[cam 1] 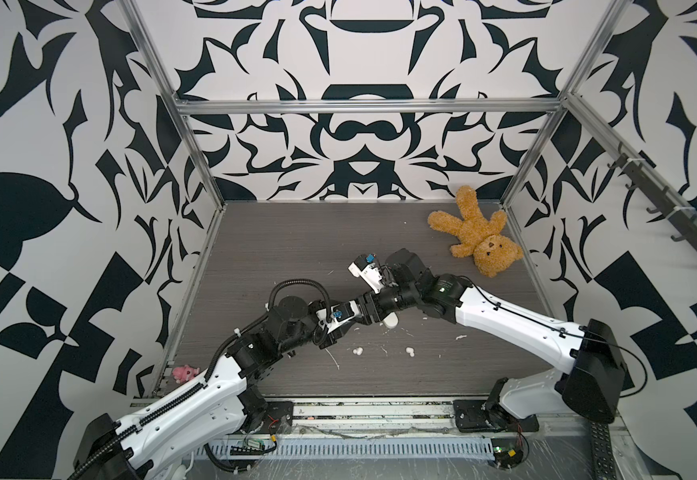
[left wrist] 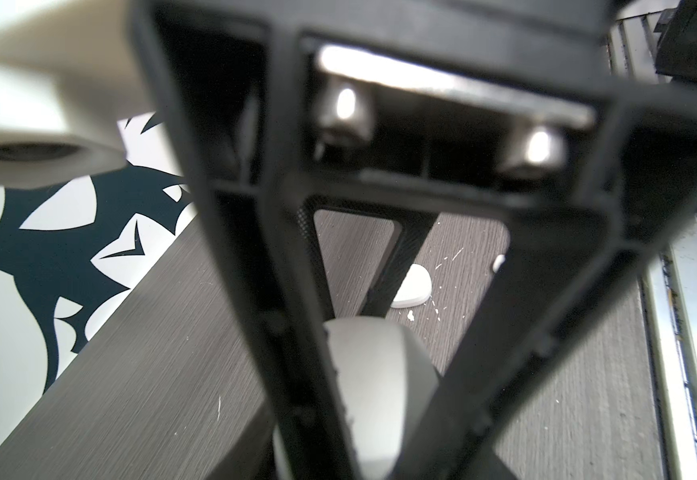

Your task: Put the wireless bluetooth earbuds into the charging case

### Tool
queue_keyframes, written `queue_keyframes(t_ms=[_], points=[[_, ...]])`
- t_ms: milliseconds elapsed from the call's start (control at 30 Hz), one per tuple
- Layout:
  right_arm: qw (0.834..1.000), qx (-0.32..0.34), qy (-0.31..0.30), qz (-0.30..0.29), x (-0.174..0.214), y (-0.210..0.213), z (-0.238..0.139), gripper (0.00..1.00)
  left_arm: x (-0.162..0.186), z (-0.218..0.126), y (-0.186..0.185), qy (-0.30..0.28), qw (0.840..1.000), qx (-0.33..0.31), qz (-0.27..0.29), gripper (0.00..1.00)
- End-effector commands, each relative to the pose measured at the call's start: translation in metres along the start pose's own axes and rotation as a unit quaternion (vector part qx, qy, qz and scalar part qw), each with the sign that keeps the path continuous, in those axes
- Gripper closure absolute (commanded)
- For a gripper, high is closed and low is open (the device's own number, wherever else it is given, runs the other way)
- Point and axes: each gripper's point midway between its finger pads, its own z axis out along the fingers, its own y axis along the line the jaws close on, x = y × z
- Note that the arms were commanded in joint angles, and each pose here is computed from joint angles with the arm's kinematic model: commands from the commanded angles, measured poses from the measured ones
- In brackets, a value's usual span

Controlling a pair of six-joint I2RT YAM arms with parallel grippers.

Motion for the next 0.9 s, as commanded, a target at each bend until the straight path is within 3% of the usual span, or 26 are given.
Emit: queue_keyframes(t_ms=[0, 633, 867], points=[[0.999, -0.016, -0.041, -0.031, -0.0211, 0.0198, -0.0117, 1.0, 0.0043, -0.0004, -0.0109, 0.006, 1.0, 0.025, 0.01, 0.55], [0.998, -0.017, -0.046, -0.03, -0.0217, 0.0204, -0.013, 1.0, 0.0052, -0.0001, -0.0126, 0.009, 0.999, 0.029, 0.01, 0.6], [0.998, -0.026, -0.043, -0.026, -0.0207, 0.0221, -0.0114, 1.0, 0.0038, -0.0004, -0.0114, 0.008, 1.0, 0.027, 0.013, 0.68]])
